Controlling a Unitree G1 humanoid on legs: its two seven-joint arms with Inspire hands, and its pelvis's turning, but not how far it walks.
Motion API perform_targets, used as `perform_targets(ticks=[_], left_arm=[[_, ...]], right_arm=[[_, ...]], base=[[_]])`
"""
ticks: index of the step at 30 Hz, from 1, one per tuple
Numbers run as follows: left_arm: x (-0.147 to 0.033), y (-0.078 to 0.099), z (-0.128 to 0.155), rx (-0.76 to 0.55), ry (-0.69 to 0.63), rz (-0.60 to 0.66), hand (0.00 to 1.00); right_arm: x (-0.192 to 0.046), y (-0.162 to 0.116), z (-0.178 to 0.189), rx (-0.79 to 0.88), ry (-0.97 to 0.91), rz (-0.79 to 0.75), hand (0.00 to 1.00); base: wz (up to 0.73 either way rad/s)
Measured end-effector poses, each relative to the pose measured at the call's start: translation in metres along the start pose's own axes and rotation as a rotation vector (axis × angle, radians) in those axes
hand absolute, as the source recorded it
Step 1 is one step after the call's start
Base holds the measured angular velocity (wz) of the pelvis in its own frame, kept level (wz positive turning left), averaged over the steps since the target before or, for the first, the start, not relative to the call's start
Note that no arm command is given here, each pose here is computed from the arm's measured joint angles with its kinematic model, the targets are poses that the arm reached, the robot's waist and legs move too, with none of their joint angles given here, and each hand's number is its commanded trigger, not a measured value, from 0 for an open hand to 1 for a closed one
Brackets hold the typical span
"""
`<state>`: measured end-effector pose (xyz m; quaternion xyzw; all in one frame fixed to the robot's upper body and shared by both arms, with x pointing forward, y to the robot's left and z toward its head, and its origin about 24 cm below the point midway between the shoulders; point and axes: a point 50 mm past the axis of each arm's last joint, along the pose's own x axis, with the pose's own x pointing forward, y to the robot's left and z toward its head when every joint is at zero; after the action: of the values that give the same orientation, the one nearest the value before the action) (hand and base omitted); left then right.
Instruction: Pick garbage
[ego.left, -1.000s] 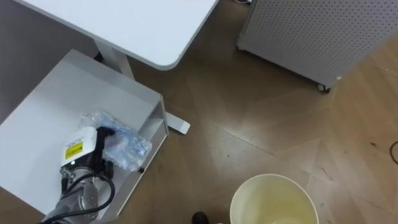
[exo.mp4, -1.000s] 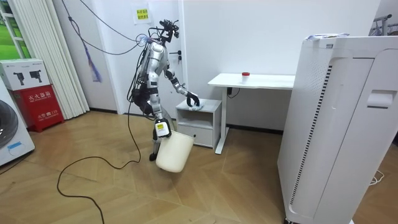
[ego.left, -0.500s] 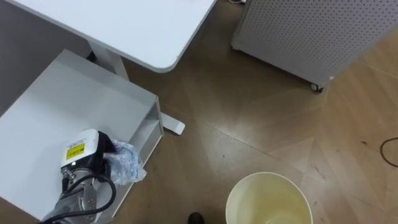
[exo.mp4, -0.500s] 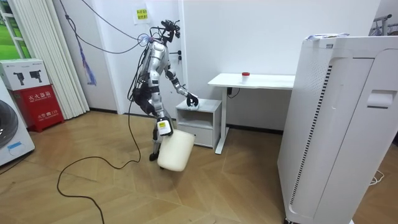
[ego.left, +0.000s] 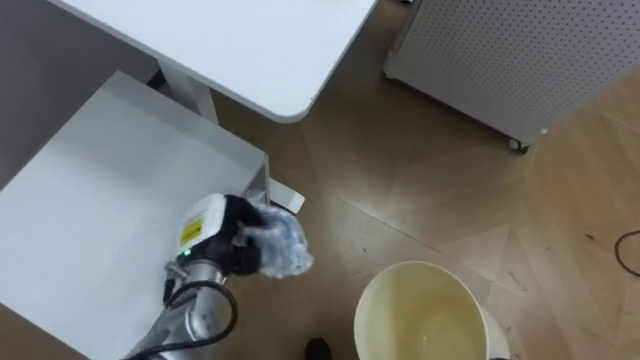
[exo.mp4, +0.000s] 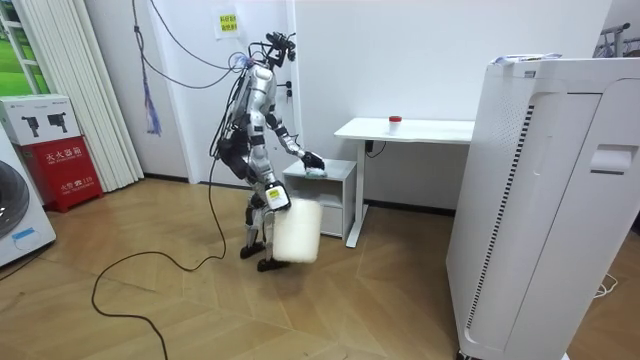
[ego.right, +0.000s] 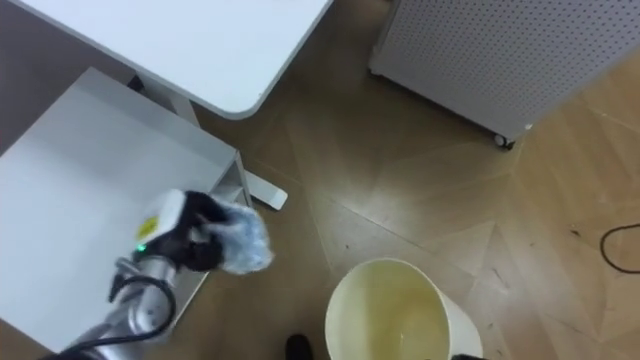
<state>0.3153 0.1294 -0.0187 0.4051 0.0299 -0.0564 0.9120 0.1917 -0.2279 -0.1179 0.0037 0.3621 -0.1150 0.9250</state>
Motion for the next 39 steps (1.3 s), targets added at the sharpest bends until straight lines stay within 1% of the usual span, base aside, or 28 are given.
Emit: perform_targets(ticks=[1,3,4,6,10,15,16,17,18,19,28,39], left_arm=[[-0.003,-0.007,0.002,-0.007,-0.009,-0.032,1.0],[-0.012,-0.029,0.011,-0.046,-0.036,-0.143,1.0],[-0.014,-0.034,0.014,-0.05,-0.046,-0.169,1.0],[-0.018,-0.047,0.023,-0.053,-0.083,-0.26,1.0],[-0.026,-0.065,0.033,-0.078,-0.117,-0.369,1.0],[-0.036,-0.082,0.039,-0.076,-0.139,-0.48,1.0],[-0.037,-0.083,0.038,-0.078,-0.137,-0.488,0.91],[-0.039,-0.085,0.037,-0.081,-0.133,-0.502,0.45],[-0.041,-0.086,0.036,-0.083,-0.129,-0.513,0.15],[-0.041,-0.087,0.036,-0.084,-0.127,-0.517,0.0],[-0.047,-0.092,0.032,-0.089,-0.113,-0.557,0.0],[-0.049,-0.092,0.028,-0.086,-0.105,-0.565,0.0]], right_arm=[[0.0,0.002,0.001,0.004,-0.007,0.008,1.0],[0.0,0.014,0.005,0.0,-0.044,0.067,1.0],[0.0,0.018,0.006,-0.006,-0.053,0.087,1.0],[-0.002,0.033,0.008,-0.023,-0.077,0.17,1.0],[-0.004,0.046,0.01,-0.089,-0.096,0.273,1.0],[-0.007,0.059,0.006,-0.111,-0.09,0.329,1.0],[-0.007,0.06,0.006,-0.11,-0.089,0.33,1.0],[-0.007,0.059,0.004,-0.112,-0.082,0.329,1.0],[-0.007,0.059,0.003,-0.114,-0.076,0.331,1.0],[-0.007,0.059,0.002,-0.114,-0.074,0.332,1.0],[-0.009,0.06,-0.001,-0.112,-0.061,0.334,1.0],[-0.008,0.059,-0.001,-0.107,-0.058,0.33,1.0]], base=[[0.09],[0.12],[0.11],[0.06],[0.0],[0.0],[0.0],[0.0],[0.0],[0.0],[0.0],[0.0]])
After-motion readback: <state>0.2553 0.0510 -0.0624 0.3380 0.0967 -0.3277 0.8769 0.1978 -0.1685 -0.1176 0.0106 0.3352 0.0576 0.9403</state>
